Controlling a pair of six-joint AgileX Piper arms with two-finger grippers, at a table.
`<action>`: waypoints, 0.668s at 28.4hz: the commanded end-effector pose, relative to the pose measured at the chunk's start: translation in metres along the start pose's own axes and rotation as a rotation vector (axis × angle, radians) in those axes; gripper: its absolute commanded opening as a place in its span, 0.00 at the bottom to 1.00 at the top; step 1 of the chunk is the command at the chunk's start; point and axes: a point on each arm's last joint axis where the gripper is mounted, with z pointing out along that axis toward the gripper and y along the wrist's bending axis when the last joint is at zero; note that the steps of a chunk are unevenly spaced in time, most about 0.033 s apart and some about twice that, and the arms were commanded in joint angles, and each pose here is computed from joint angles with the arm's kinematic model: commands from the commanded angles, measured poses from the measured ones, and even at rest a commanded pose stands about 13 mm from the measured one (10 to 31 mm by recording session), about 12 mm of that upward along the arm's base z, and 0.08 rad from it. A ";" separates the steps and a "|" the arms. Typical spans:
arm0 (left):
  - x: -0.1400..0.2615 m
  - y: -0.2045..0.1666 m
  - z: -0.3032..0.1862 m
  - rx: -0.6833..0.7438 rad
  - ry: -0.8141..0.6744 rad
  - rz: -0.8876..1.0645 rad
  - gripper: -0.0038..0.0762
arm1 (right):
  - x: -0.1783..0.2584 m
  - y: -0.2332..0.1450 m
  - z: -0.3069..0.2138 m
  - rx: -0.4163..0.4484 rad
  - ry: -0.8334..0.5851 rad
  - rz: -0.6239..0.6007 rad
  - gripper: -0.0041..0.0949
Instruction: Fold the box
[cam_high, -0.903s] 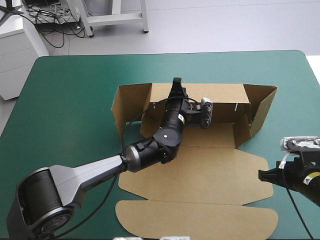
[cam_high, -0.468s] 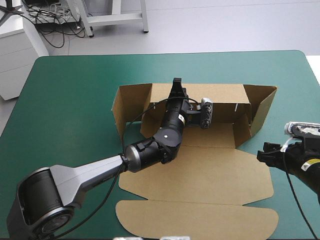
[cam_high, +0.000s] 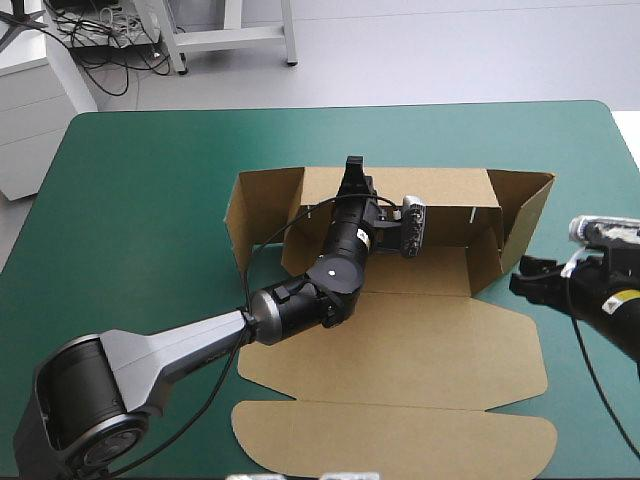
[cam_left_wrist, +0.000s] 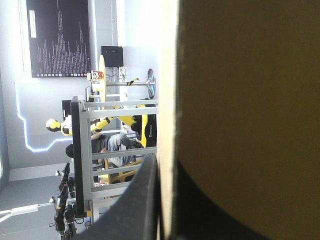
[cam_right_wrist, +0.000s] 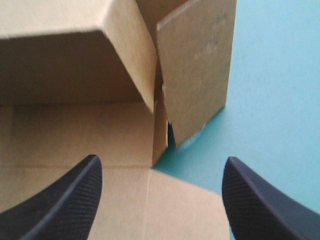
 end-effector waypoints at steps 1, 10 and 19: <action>-0.002 0.031 -0.018 -0.095 -0.032 -0.033 0.04 | -0.050 0.004 -0.019 0.019 -0.190 -0.036 0.65; -0.005 0.029 -0.019 -0.091 -0.034 -0.033 0.04 | -0.135 0.005 0.020 0.036 -0.165 -0.004 0.65; -0.013 0.013 -0.026 -0.066 -0.059 -0.014 0.04 | -0.170 -0.004 0.116 0.058 0.130 0.074 0.65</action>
